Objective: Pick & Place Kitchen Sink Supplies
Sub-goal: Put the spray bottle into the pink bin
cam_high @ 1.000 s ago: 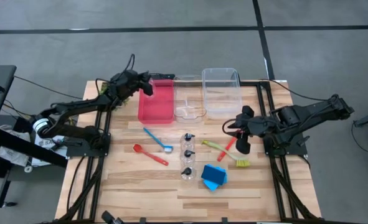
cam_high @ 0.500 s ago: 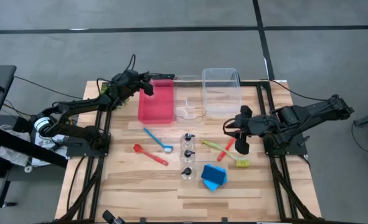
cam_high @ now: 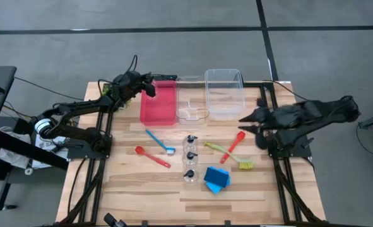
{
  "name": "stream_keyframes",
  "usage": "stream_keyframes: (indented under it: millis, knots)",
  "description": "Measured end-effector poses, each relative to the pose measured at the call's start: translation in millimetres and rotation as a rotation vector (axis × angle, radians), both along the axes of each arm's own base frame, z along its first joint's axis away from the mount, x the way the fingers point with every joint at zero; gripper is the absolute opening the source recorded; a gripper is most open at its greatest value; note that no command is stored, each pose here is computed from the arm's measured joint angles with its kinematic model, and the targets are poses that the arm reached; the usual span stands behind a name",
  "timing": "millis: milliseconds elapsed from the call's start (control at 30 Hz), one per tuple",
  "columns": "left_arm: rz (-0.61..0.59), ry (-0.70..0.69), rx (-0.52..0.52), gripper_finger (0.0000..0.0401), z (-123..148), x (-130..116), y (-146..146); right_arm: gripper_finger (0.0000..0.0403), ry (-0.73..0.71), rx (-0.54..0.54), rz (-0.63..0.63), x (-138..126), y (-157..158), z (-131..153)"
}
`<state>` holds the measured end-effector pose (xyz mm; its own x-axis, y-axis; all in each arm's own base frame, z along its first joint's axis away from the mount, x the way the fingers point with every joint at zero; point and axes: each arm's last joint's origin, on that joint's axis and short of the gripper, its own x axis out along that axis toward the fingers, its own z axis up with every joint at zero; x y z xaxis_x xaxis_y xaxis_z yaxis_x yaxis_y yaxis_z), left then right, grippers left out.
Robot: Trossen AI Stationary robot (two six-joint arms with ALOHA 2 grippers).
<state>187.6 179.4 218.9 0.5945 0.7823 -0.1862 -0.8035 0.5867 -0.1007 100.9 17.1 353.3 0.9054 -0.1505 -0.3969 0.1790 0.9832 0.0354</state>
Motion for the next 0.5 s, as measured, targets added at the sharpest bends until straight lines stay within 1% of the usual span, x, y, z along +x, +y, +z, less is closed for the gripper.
stream_keyframes:
  millis: [167,267,333,400,500]
  knots:
    - [0.000,0.000,0.000,0.0151,0,0,0,0.0119,-0.107,0.038,0.014,-18,-4,-17]
    - [0.000,0.000,0.000,0.0152,0,0,0,0.0119,-0.193,0.091,0.024,-27,-5,-34]
    - [-0.001,0.000,0.000,0.0152,0,0,0,0.0119,-0.231,0.117,0.032,-30,-5,-49]
    - [-0.001,-0.001,0.000,0.0152,0,0,0,0.0119,-0.328,0.149,0.052,-33,-5,-56]
    - [-0.001,0.000,0.000,0.0150,0,0,0,0.0119,-0.415,0.162,0.085,-34,-4,-72]
